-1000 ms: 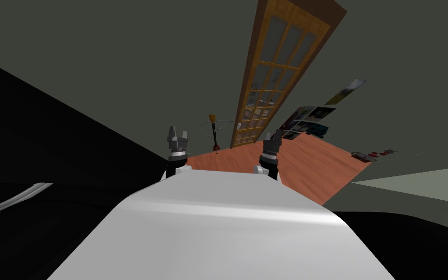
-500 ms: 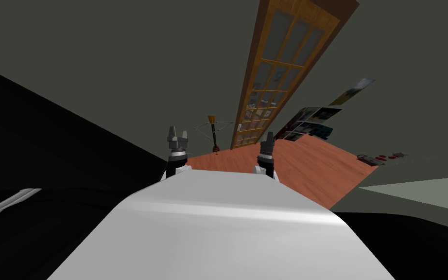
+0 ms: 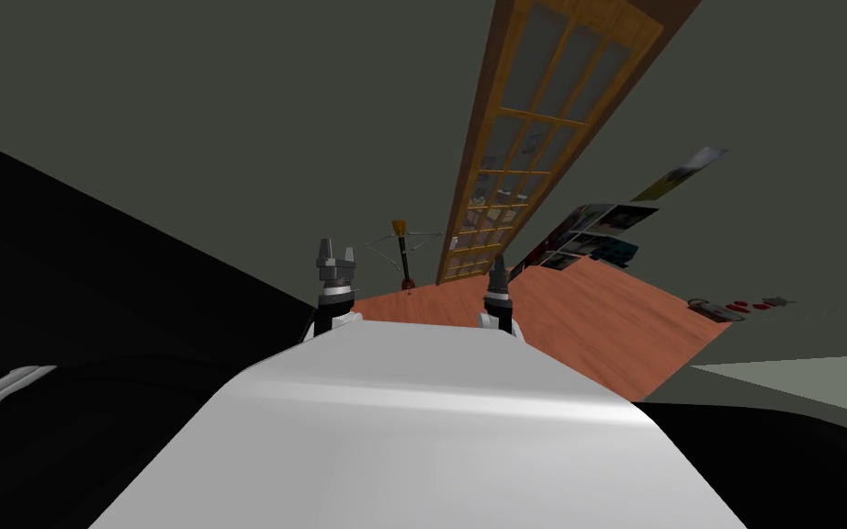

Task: Pull the door open

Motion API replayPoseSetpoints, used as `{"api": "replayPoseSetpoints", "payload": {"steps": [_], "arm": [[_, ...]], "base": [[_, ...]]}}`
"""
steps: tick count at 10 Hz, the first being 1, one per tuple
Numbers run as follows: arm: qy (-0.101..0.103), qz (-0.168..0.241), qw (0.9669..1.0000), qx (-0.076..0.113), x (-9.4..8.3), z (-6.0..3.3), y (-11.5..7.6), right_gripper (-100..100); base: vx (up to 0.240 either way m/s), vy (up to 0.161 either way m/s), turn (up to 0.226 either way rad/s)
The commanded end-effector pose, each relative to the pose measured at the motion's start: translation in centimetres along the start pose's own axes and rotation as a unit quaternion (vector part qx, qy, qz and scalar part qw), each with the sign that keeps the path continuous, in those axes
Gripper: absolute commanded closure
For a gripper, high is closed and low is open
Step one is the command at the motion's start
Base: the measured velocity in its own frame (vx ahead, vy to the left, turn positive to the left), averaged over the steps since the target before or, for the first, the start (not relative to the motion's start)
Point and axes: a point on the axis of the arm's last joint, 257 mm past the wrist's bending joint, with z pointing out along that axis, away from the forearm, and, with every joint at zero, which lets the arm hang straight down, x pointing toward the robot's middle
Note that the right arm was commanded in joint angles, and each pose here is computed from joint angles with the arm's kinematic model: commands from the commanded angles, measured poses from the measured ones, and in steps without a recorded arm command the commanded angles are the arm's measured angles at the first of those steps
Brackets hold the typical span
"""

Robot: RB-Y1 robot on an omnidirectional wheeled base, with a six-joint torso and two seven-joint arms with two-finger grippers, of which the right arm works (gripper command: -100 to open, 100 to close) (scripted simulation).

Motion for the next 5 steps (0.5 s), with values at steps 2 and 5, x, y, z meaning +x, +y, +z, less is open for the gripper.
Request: {"api": "replayPoseSetpoints", "payload": {"steps": [2, 5], "arm": [[0.017, -0.038, 0.9990, 0.012, 1.1, -0.70, -2.1, -100], [0.039, -0.081, 0.9956, 0.025, 2.3, -1.52, -4.6, -100]], "base": [[0.103, -0.025, 0.030], [0.094, -0.033, 0.033]]}}
